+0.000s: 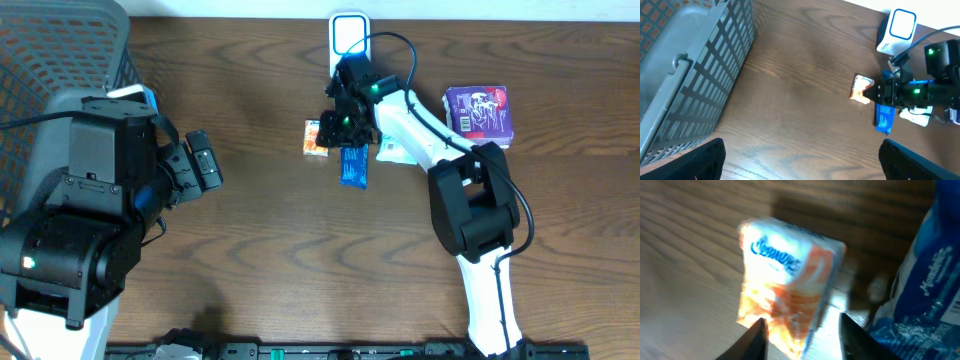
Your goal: Scan the item barcode
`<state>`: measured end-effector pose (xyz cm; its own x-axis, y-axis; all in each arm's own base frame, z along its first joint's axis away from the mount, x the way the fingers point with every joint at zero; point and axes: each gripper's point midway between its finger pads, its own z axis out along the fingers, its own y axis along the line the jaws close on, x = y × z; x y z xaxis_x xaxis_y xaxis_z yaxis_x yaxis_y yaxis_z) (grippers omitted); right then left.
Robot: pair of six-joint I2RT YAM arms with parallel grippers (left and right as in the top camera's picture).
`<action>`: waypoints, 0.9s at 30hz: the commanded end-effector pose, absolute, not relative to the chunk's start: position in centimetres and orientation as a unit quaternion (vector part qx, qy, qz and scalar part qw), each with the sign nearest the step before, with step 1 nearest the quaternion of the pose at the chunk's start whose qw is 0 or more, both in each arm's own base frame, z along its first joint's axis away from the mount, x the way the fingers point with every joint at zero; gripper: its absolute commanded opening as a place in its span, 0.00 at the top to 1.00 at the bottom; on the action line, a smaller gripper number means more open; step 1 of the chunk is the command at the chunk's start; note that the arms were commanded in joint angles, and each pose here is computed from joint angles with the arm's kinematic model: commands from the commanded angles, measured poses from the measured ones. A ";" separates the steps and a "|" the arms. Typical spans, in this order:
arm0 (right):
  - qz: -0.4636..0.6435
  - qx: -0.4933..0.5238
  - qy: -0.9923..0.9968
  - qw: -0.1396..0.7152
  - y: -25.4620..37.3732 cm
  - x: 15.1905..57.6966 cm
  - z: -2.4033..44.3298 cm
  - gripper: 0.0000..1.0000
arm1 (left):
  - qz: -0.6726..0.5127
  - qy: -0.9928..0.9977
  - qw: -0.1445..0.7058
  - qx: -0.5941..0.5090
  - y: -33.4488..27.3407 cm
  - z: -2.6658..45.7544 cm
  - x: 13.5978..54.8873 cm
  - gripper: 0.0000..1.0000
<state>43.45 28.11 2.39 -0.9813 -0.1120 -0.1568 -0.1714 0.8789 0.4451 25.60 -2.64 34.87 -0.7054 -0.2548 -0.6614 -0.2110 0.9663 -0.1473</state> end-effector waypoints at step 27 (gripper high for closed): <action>0.125 0.006 0.987 0.106 -8.2 44.3 11.8 0.04 | -0.021 0.923 0.363 -0.125 -2.3 34.9 25.6 0.02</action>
